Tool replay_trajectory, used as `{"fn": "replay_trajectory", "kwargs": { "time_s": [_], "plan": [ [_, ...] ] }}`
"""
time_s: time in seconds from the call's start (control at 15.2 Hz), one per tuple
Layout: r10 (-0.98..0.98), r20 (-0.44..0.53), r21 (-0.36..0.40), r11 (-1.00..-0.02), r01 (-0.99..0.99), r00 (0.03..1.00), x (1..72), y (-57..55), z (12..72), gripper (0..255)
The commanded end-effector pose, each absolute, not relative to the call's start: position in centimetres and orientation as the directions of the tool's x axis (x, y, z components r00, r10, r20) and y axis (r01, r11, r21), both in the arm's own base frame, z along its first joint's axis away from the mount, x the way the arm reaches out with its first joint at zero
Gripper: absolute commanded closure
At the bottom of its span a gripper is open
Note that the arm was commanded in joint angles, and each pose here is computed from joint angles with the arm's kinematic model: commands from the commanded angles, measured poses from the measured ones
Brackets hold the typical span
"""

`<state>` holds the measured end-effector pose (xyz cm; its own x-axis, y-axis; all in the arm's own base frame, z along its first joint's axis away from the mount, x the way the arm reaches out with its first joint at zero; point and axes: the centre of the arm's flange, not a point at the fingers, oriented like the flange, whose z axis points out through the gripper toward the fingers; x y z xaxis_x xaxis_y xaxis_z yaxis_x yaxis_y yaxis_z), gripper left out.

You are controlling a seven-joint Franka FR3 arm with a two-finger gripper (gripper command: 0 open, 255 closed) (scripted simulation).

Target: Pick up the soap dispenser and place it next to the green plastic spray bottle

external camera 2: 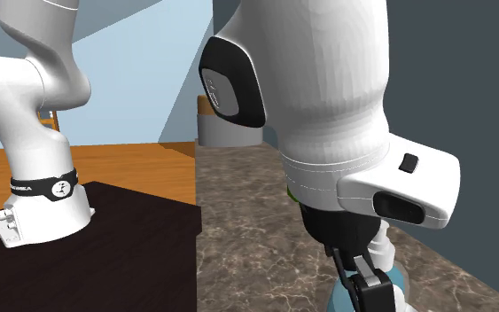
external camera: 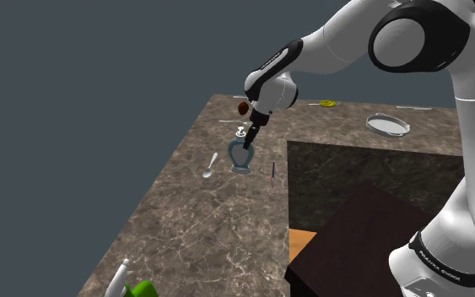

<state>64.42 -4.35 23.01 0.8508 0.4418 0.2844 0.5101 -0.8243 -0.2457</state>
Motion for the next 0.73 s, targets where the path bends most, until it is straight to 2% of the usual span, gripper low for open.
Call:
{"fn": "replay_trajectory", "kwargs": {
  "time_s": [0.0,0.07,0.66],
  "plan": [
    [0.442,0.284,-0.246,-0.824,0.51,0.851,64.42,-4.35,23.01,0],
    [0.442,0.284,-0.246,-0.824,0.51,0.851,64.42,-4.35,23.01,255],
    [0.442,0.284,-0.246,-0.824,0.51,0.851,64.42,-4.34,23.0,255]
  ]
}}
